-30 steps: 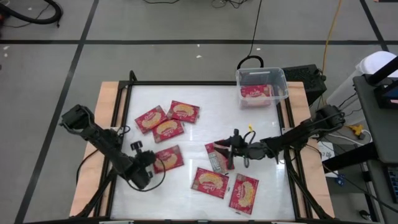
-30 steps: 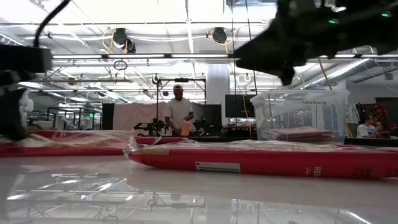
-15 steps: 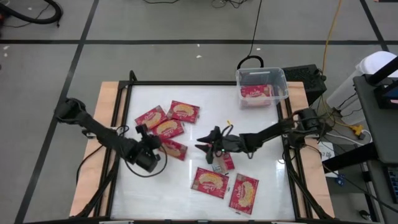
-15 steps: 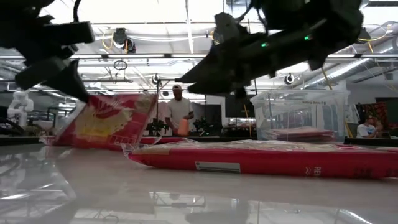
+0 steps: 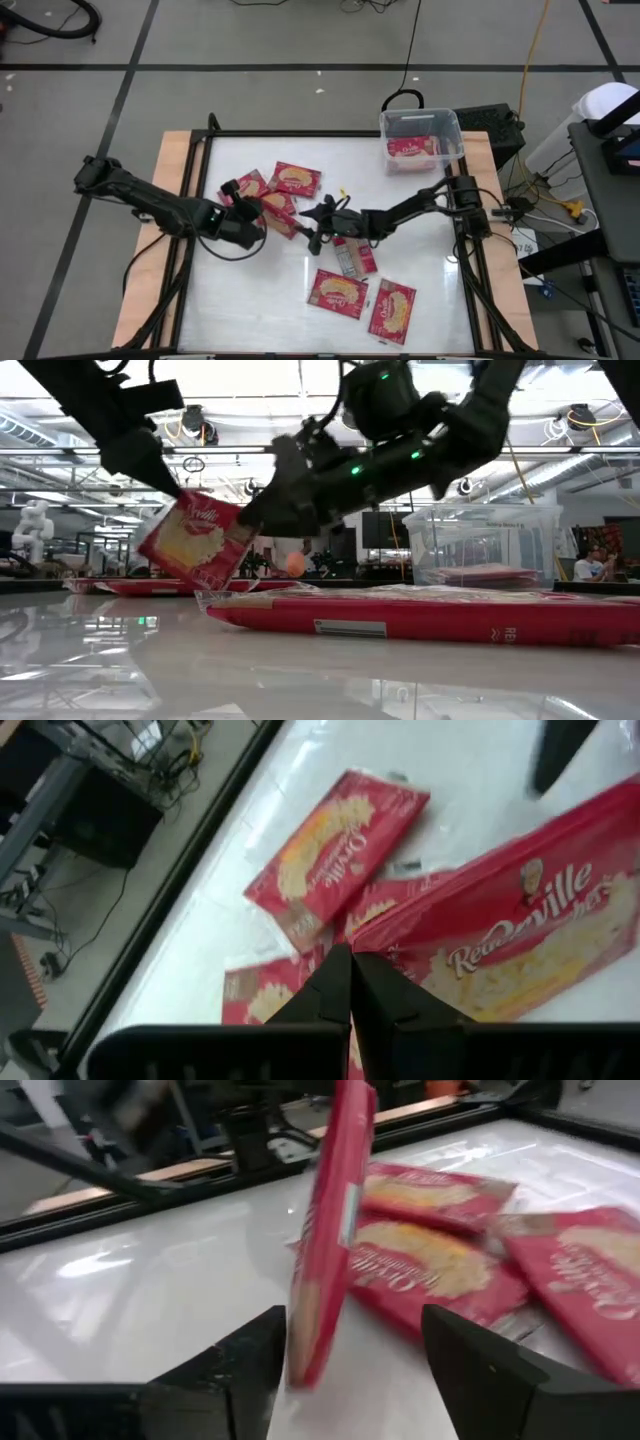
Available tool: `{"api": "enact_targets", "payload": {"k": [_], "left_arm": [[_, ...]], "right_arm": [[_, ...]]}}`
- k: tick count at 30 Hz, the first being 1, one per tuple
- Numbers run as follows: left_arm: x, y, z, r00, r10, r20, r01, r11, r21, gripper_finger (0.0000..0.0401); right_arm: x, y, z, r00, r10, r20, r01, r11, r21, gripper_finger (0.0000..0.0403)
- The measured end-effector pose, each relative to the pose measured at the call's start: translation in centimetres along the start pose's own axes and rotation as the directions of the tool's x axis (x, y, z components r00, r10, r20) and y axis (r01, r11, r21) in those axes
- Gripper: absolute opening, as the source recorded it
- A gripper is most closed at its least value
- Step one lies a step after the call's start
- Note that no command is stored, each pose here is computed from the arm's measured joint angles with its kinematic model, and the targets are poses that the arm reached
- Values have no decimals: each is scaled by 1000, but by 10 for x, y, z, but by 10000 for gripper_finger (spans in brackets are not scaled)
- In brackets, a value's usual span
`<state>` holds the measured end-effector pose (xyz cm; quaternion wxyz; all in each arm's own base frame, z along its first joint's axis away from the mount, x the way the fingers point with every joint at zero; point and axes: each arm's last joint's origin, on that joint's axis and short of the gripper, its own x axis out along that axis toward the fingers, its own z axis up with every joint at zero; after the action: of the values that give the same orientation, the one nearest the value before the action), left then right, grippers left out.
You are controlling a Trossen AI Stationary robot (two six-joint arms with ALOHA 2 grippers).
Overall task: Sort popcorn bags into baskets
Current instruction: Put the red popcorn bag into the transparent bin
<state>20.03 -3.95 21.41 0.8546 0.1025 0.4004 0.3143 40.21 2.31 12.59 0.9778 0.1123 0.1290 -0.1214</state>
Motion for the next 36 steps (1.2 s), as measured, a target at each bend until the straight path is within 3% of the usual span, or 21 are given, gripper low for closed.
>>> {"api": "enact_targets", "payload": {"k": [8,18,26,36], "left_arm": [[2,3,4,1000,3,12,-4,1000,15,1],[2,1,4,998,-57,-6,57,998,0,27],[-9,4,5,992,-121,31,123,991,-44,99],[-18,3,5,986,-150,70,152,988,-36,169]], "right_arm": [[26,-7,-7,999,42,-23,-43,998,-50,195],[30,-14,-8,999,21,-42,-24,996,-90,16],[14,-16,7,981,-5,-192,-31,983,-183,13],[-38,-18,55,924,-72,-375,-49,951,-304,8]]}}
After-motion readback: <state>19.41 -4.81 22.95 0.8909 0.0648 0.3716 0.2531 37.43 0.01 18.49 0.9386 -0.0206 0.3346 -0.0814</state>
